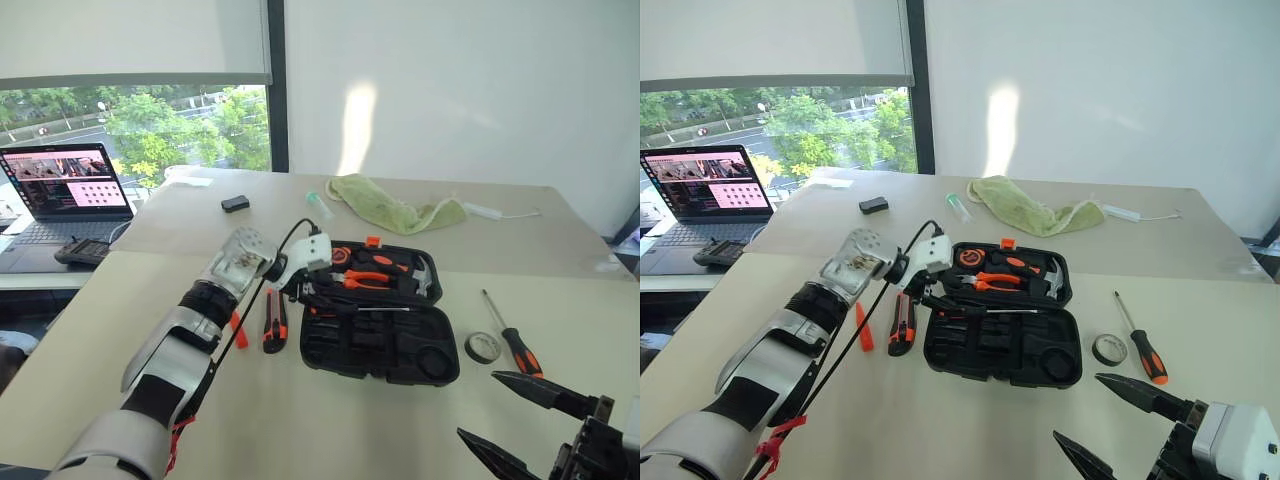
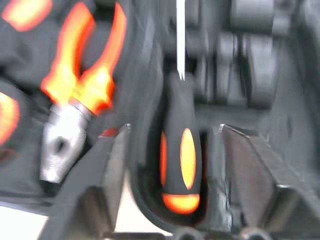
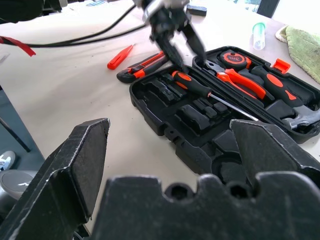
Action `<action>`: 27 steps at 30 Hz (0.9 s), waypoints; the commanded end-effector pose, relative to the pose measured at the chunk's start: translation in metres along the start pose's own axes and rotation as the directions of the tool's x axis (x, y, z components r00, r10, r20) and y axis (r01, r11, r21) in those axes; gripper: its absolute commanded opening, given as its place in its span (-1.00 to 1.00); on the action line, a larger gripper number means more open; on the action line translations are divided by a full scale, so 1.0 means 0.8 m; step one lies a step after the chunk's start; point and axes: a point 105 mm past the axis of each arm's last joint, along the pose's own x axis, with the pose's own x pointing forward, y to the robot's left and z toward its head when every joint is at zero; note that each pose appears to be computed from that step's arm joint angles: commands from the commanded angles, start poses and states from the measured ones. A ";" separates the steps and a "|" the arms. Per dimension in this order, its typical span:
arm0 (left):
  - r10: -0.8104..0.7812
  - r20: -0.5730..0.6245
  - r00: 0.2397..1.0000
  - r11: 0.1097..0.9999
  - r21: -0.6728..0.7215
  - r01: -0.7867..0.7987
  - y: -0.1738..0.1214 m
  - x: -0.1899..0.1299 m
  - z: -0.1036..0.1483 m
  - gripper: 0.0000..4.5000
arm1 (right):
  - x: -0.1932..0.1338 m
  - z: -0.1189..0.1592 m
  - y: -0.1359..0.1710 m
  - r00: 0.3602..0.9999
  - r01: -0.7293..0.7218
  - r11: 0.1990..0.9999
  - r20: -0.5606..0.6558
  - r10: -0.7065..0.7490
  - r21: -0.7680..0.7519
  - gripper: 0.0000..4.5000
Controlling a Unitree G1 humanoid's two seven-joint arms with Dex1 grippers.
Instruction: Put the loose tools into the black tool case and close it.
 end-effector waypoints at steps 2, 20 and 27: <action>0.002 0.151 0.989 0.997 -0.070 0.009 -0.013 0.001 0.016 -0.33 | 0.002 0.008 0.003 1.000 -0.007 0.999 0.028 0.008 -0.033 1.00; 0.159 -0.110 0.981 0.980 -0.101 -0.171 -0.063 0.108 -0.091 -0.99 | 0.008 -0.001 -0.014 0.996 0.083 0.996 -0.030 -0.084 -0.022 1.00; 0.234 0.186 0.954 0.968 -0.136 -0.210 -0.052 0.093 -0.034 -0.99 | 0.013 0.000 -0.053 0.956 0.285 0.959 -0.068 -0.284 -0.001 1.00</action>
